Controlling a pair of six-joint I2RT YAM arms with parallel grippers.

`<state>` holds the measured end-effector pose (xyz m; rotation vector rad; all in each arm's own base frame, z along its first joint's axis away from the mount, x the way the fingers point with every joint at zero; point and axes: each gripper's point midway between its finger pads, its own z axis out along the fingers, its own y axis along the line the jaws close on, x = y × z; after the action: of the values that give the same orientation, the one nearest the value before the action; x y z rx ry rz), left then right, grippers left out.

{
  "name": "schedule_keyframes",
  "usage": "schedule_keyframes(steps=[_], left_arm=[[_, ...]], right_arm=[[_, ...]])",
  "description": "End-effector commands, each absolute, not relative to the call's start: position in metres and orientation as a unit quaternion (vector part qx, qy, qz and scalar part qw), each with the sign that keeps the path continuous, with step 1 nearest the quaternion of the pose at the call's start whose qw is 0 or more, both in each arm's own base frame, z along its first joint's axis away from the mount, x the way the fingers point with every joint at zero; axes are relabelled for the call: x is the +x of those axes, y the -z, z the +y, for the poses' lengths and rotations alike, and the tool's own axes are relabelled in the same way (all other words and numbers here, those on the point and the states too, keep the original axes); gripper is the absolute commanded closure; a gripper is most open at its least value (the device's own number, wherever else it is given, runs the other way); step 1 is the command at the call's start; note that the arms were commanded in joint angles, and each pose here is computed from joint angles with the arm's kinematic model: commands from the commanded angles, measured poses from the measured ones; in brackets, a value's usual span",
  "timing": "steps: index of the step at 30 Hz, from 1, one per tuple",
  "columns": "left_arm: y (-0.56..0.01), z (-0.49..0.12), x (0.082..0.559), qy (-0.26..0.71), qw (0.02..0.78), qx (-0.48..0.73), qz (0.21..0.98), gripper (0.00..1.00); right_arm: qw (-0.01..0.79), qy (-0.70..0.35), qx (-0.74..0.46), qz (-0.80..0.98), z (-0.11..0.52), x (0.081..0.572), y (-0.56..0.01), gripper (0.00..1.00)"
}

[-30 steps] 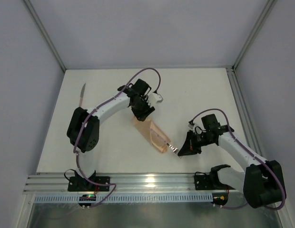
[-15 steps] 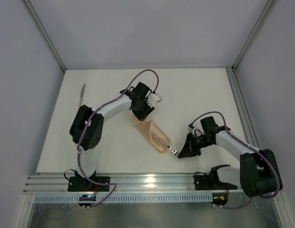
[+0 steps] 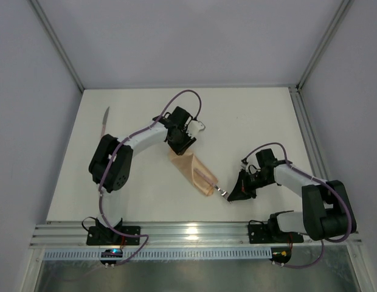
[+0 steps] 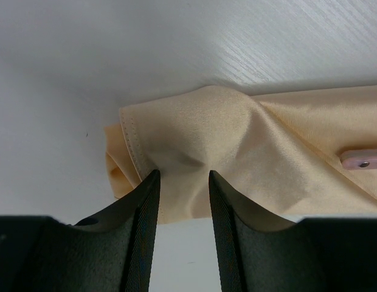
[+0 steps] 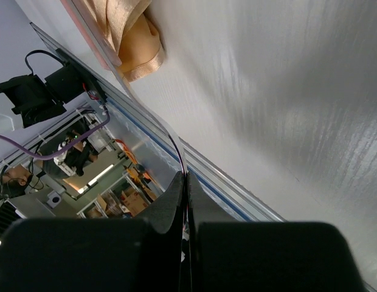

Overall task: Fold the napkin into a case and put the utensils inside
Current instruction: Stuff the fork into the folded napkin.

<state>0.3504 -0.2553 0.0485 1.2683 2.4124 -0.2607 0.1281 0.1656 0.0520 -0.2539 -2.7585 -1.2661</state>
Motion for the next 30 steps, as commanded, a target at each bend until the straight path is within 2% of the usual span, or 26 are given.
schedule_keyframes(steps=[1, 11, 19, 30], left_arm=[[-0.063, -0.261, 0.356, 0.105, 0.229, 0.445, 0.859, 0.60], [-0.064, -0.264, 0.358, 0.110, 0.233, 0.448, 0.856, 0.60], [-0.064, -0.266, 0.358, 0.115, 0.236, 0.447, 0.855, 0.59], [-0.066, -0.268, 0.360, 0.117, 0.240, 0.447, 0.854, 0.59]], right_arm=[[0.029, 0.423, -0.073, -0.903, 0.168, 0.144, -0.054, 0.97], [0.043, 0.427, -0.057, -0.901, 0.173, 0.171, -0.068, 0.97], [0.079, 0.410, -0.059, -0.907, 0.171, 0.177, -0.056, 0.97], [0.061, 0.392, -0.063, -0.916, 0.167, 0.179, -0.065, 0.97]])
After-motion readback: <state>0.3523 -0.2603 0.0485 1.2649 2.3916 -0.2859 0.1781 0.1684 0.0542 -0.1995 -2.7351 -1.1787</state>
